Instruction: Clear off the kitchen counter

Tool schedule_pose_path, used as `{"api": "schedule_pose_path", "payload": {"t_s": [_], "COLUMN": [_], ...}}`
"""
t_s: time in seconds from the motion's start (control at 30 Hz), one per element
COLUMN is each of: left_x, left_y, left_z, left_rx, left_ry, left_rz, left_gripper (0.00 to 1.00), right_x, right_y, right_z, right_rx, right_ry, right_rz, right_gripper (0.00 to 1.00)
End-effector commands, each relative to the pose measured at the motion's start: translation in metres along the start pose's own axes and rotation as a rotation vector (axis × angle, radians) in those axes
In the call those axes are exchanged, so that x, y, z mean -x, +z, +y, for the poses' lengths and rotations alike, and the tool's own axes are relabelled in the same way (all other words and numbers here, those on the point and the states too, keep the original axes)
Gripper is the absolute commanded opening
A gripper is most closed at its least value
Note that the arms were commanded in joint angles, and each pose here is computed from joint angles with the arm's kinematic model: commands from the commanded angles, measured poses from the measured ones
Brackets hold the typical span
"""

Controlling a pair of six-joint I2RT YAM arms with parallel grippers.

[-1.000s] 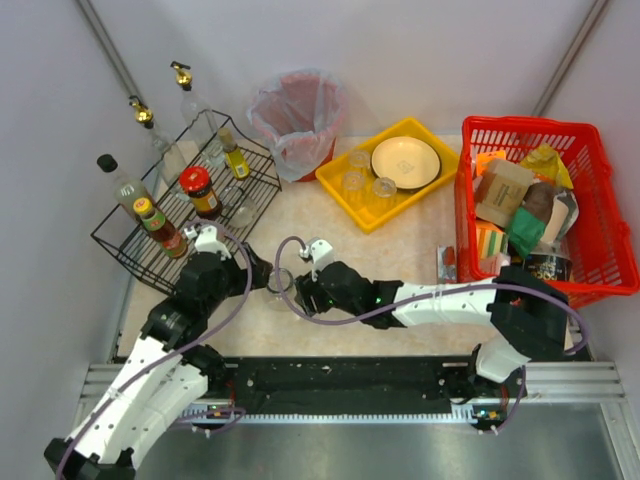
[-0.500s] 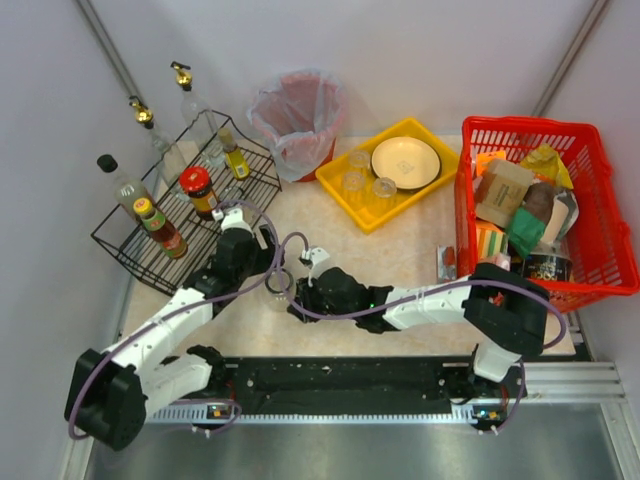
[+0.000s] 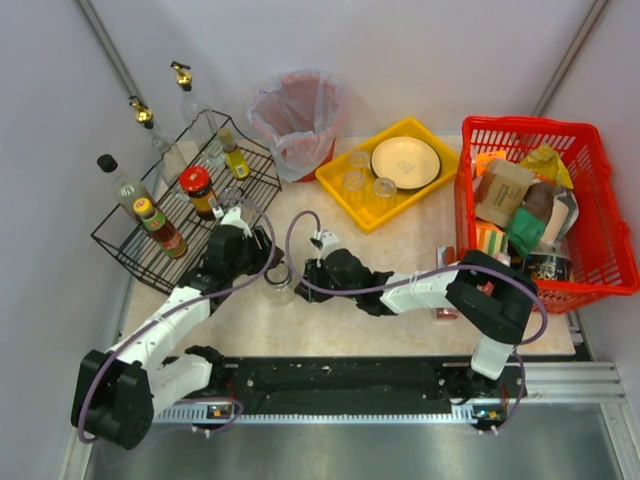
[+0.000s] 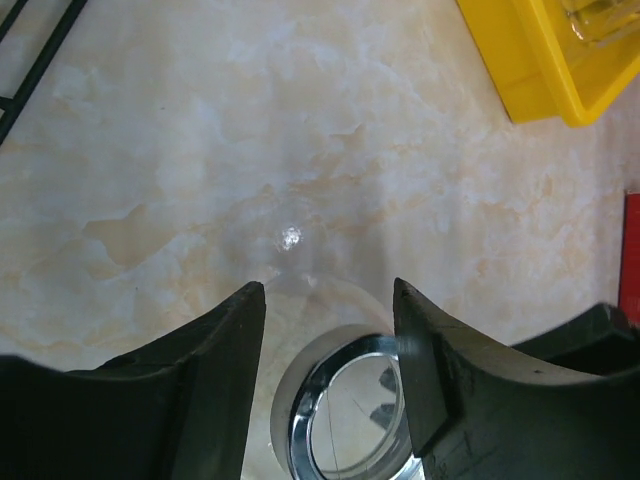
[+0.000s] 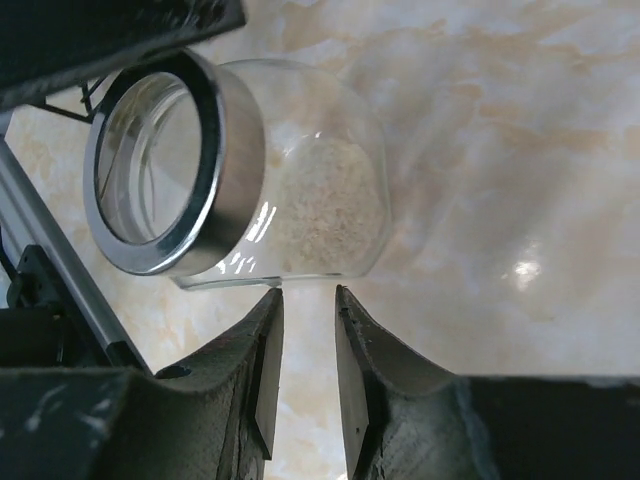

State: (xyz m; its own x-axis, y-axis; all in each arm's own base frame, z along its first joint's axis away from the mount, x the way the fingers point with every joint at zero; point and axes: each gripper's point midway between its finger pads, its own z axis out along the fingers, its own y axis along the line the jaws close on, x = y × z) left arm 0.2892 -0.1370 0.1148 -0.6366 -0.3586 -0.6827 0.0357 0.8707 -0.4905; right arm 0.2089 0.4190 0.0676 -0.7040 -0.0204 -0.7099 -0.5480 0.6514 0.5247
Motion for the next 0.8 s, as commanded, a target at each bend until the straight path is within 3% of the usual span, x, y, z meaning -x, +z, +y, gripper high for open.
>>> {"api": "schedule_pose_path", "payload": {"t_s": [0.0, 0.13, 0.4, 0.5, 0.67, 0.77], "left_x": [-0.016, -0.034, -0.052, -0.045, -0.017, -0.012], "left_y": [-0.007, -0.014, -0.03, -0.039, -0.055, -0.06], "left_z": [0.001, 0.023, 0.032, 0.036, 0.043, 0.041], "left_rx": [-0.028, 0.083, 0.087, 0.117, 0.19, 0.189], "left_ry": [-0.012, -0.091, -0.127, -0.112, -0.082, -0.092], "left_rz": [0.042, 0.087, 0.092, 0.059, -0.051, -0.07], "left_gripper": [0.57, 0.55, 0.52, 0.56, 0.7, 0.72], "right_x": [0.039, 0.049, 0.071, 0.073, 0.073, 0.073], "right_y": [0.009, 0.02, 0.041, 0.043, 0.027, 0.012], "right_z": [0.015, 0.011, 0.016, 0.014, 0.008, 0.002], "right_rx": [0.082, 0.076, 0.035, 0.014, -0.001, -0.025], "right_ry": [-0.001, -0.035, -0.117, -0.126, -0.106, -0.104], "right_rz": [-0.078, -0.063, -0.031, -0.024, -0.062, -0.087], "right_gripper": [0.27, 0.3, 0.4, 0.45, 0.7, 0.77]}}
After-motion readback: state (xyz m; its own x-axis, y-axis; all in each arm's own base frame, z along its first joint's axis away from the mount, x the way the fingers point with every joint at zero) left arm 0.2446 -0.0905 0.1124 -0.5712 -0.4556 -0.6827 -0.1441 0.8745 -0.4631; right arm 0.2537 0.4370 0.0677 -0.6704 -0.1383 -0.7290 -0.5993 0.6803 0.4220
